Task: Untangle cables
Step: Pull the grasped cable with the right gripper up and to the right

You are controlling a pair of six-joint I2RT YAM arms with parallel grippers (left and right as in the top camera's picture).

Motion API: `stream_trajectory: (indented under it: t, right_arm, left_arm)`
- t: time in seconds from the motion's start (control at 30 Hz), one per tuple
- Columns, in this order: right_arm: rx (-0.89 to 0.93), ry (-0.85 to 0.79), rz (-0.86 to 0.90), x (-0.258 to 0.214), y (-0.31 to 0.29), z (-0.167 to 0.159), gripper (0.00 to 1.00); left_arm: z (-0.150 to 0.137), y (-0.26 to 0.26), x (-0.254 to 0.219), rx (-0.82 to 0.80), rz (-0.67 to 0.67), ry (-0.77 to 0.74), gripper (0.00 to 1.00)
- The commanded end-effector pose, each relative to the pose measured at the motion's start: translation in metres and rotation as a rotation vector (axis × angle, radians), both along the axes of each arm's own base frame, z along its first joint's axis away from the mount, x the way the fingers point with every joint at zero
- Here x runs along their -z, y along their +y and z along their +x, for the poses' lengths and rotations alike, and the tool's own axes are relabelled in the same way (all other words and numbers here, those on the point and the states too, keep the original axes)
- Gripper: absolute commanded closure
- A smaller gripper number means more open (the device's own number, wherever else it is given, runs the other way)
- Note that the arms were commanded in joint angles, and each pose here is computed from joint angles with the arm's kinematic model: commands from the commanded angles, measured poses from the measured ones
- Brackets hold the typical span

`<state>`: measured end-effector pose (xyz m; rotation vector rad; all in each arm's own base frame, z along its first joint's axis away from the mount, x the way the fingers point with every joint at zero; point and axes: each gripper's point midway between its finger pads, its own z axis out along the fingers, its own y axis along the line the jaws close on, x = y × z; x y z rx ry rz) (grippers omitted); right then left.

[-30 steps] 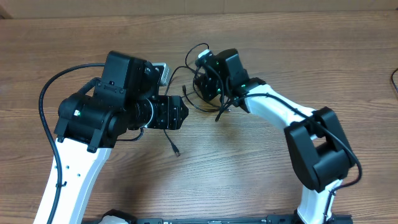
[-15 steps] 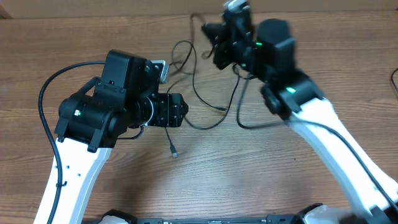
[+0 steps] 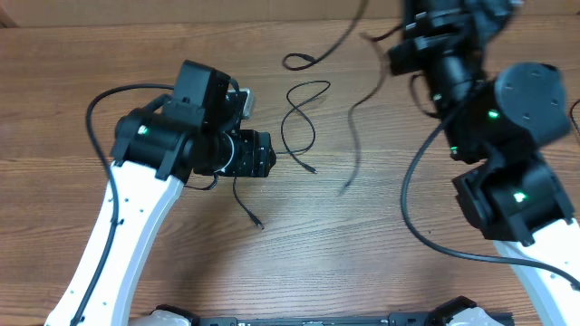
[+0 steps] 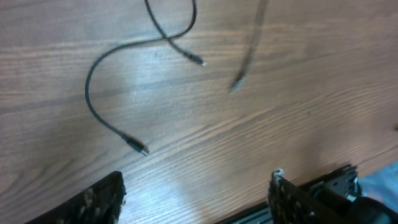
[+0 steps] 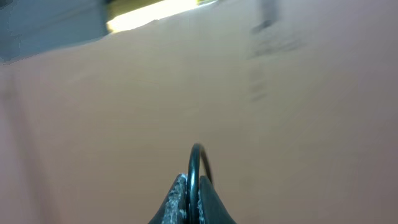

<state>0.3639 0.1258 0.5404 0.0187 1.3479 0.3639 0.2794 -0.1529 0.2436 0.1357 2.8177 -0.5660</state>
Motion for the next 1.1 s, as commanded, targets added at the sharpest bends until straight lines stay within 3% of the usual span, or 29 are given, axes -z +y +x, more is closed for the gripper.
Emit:
stream_trajectory:
  t: [0.0,0.23,0.33,0.63,0.83,1.07]
  right_arm:
    - [0.313,-0.06,0.015,-0.025,-0.069,-0.008,0.96]
    - [0.774,-0.004,-0.121,-0.021,-0.171,-0.026,0.96]
    - [0.872,0.075,-0.172,-0.005,-0.209,-0.024,0.96]
    - [0.864,0.334,-0.283,0.069,-0.321,0.003,0.96]
    - [0.95,0.486,-0.238,0.128,-0.428,-0.005,0.96]
    - [1.035,0.574,-0.184,0.18,-0.507,-0.021,0.96]
  left_arm:
    - [0.004,0.002,0.013,0.036,0.035,0.022,0.29]
    - [0.008,0.0,0.019,0.053,0.043,0.031,0.31]
    - [0.009,-0.002,0.018,0.056,0.031,0.024,0.3]
    - [0.006,-0.005,0.017,0.064,0.013,0.038,0.29]
    - [0.002,-0.014,0.014,0.084,-0.044,0.056,0.29]
    - [0.002,-0.018,0.012,0.054,-0.071,0.072,0.29]
